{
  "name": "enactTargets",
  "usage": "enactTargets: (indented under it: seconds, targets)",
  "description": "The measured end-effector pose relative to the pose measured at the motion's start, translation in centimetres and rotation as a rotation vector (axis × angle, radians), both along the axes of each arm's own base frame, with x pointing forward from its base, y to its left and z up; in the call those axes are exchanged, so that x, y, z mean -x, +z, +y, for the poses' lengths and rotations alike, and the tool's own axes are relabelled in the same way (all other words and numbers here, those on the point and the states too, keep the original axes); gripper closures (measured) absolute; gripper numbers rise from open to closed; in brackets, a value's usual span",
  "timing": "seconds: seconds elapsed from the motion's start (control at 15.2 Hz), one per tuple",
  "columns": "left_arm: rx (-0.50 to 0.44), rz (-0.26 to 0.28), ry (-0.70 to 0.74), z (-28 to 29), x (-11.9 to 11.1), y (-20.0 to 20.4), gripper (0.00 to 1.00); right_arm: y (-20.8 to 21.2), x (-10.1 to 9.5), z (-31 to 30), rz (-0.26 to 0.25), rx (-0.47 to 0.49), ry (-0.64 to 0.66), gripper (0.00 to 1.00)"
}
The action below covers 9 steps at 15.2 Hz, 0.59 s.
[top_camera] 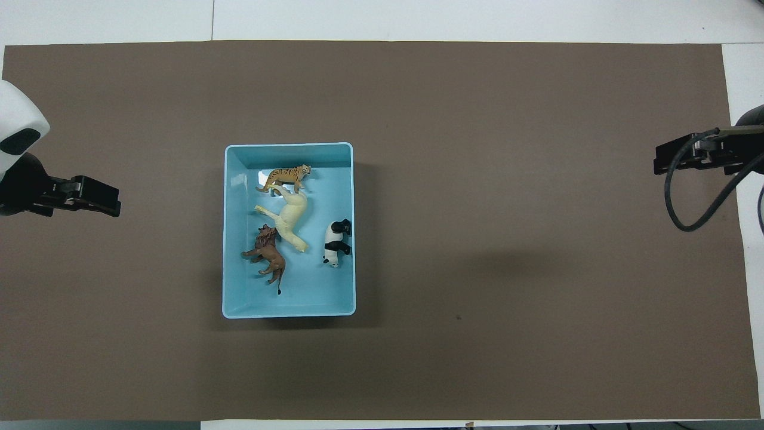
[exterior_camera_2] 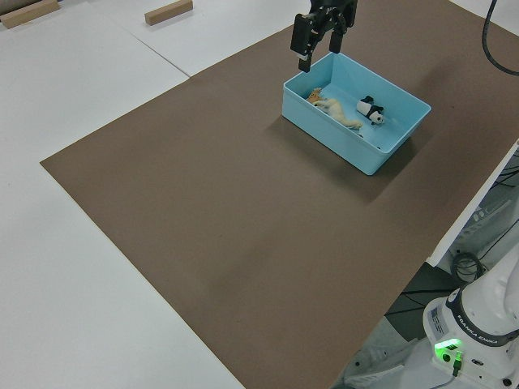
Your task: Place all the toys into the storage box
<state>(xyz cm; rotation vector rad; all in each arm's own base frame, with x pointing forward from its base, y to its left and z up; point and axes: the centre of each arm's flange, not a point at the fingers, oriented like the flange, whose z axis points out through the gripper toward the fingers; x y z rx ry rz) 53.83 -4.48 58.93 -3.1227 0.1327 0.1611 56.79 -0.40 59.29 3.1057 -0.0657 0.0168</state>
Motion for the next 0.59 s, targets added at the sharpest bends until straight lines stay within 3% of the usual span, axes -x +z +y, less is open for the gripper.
enactTargets:
  seconds: [0.59]
  targets:
    - [0.0, 0.002, 0.001, 0.0, -0.1, -0.1, 0.0, 0.4, 1.1, -0.6, 0.026, -0.009, -0.013, 0.0]
